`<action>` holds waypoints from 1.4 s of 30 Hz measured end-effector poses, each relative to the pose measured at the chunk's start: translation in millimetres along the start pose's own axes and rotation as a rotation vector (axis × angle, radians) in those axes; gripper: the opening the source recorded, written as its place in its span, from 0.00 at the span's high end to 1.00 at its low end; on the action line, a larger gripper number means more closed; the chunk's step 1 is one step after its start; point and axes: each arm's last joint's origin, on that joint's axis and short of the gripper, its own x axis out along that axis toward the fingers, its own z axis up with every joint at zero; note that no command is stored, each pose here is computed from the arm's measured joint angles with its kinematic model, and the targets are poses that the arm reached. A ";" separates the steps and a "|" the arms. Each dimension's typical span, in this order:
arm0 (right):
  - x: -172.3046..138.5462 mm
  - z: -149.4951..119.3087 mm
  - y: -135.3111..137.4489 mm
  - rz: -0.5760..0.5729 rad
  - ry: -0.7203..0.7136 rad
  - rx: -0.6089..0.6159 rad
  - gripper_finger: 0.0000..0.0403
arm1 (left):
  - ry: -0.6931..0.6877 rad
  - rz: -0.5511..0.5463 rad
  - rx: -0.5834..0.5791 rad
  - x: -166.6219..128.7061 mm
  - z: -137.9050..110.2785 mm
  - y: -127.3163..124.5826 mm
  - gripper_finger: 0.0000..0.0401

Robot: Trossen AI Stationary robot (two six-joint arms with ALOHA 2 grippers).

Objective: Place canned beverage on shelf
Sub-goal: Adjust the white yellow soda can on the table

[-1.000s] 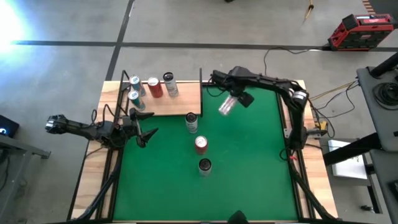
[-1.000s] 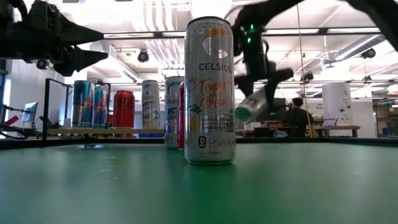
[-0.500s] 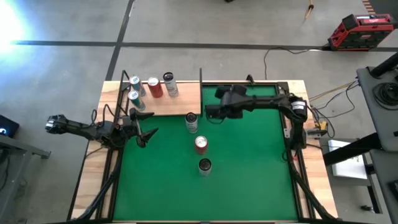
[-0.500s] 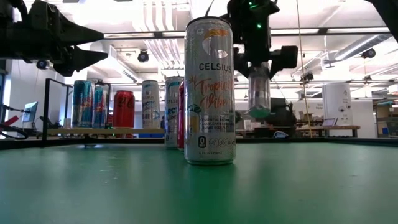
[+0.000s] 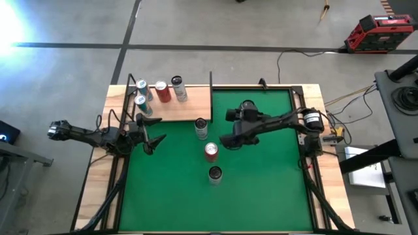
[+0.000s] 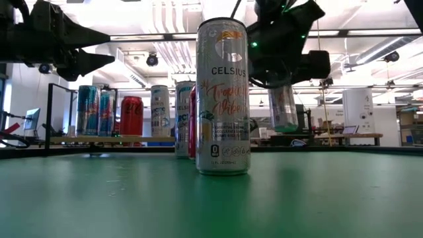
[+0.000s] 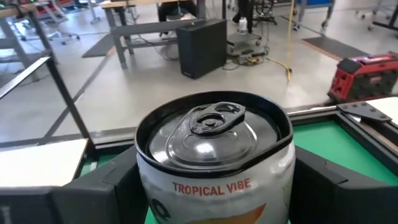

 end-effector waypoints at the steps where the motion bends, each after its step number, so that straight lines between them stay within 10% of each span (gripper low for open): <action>1: -1.7 -1.7 -1.2 0.008 -0.005 0.000 0.34 | 0.000 0.000 0.000 0.0 0.0 0.0 0.07; 42: 0.8 -59.1 -25.6 0.113 -0.036 0.014 0.34 | 0.001 0.000 0.000 0.0 -0.1 0.0 0.07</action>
